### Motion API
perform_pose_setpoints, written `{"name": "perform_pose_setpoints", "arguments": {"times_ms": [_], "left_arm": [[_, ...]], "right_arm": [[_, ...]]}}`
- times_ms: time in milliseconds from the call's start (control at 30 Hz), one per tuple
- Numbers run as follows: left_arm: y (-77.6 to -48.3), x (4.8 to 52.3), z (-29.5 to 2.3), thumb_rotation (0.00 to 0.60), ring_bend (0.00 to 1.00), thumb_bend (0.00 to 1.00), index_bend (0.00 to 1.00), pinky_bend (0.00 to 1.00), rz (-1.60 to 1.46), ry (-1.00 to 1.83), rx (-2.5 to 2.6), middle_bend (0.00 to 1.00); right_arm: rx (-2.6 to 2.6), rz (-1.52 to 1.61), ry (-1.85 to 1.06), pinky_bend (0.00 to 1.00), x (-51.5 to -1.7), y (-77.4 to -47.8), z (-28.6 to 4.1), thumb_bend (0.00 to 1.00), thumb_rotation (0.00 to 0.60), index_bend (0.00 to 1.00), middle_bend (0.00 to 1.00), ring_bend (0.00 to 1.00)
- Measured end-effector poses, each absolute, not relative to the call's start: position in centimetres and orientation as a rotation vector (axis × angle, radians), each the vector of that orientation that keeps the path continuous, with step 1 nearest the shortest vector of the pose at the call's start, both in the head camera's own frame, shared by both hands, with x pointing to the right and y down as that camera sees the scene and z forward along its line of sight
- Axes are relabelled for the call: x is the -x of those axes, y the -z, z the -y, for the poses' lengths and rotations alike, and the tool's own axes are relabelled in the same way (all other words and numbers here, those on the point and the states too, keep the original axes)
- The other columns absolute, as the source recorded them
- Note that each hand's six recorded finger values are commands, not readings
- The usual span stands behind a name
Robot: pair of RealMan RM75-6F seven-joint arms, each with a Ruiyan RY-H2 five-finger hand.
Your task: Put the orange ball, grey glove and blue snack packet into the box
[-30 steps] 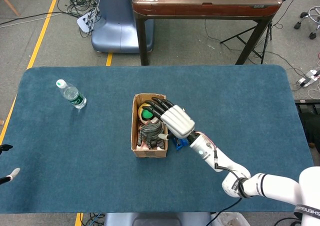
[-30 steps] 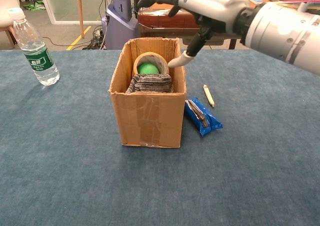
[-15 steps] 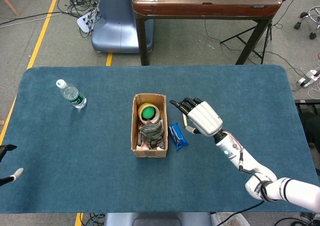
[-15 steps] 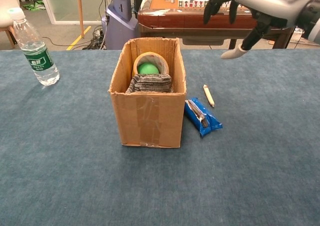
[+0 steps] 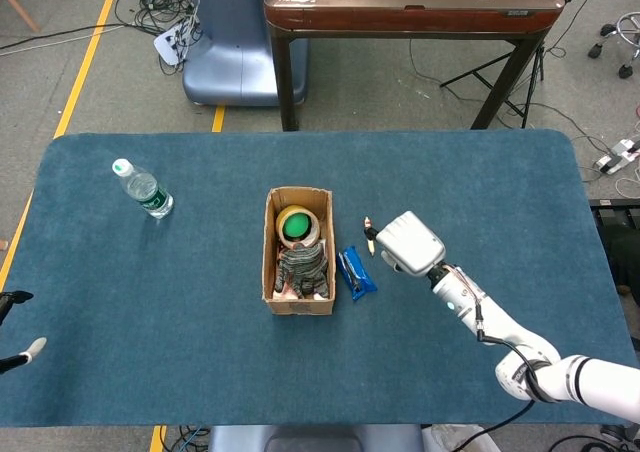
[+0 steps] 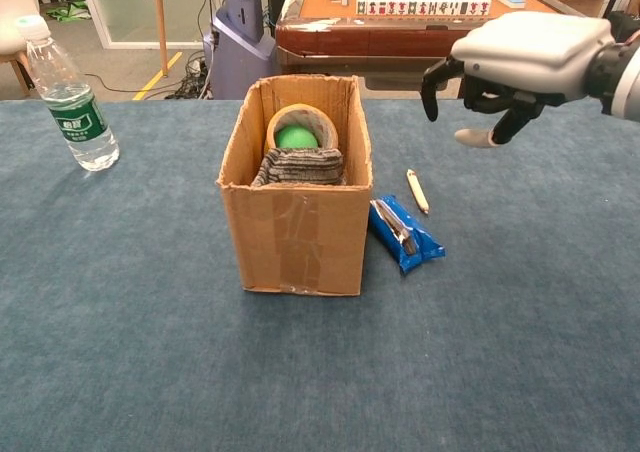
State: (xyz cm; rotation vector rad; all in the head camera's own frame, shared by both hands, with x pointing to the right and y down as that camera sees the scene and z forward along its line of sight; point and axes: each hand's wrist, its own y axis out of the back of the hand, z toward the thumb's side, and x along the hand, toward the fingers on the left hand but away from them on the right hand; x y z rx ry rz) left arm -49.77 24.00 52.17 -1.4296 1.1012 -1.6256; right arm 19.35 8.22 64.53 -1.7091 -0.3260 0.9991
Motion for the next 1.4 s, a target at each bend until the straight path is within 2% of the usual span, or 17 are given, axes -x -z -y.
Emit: {"name": "perform_pose_setpoints", "arguments": {"times_ms": [433, 600, 967, 1400], "left_arm": [[-51.7, 50.1, -23.9, 0.6, 0.28, 0.12, 0.33, 0.4, -1.121, 1.62, 1.416, 0.36], [-51.6, 50.2, -23.9, 0.6, 0.28, 0.12, 0.33, 0.4, -1.122, 1.62, 1.417, 0.36], [-51.5, 50.3, -23.9, 0.6, 0.28, 0.12, 0.33, 0.4, -1.13, 1.624, 1.41, 0.36], [-51.4, 50.6, -23.8, 0.6, 0.28, 0.12, 0.35, 0.4, -1.135, 1.644, 1.393, 0.36]], "right_arm": [[1.676, 0.069, -1.036, 1.0, -16.3, -69.9, -10.8, 0.99, 0.6, 0.46, 1.0, 1.0], [1.684, 0.035, -1.033, 1.0, -15.7, -70.9, -11.5, 1.0, 0.6, 0.46, 1.0, 1.0], [1.728, 0.014, -1.005, 1.0, -14.5, -72.2, -12.5, 1.0, 0.6, 0.34, 1.0, 1.0], [1.758, -0.011, -0.999, 1.0, -14.2, -73.2, -13.0, 1.0, 0.6, 0.33, 1.0, 1.0]]}}
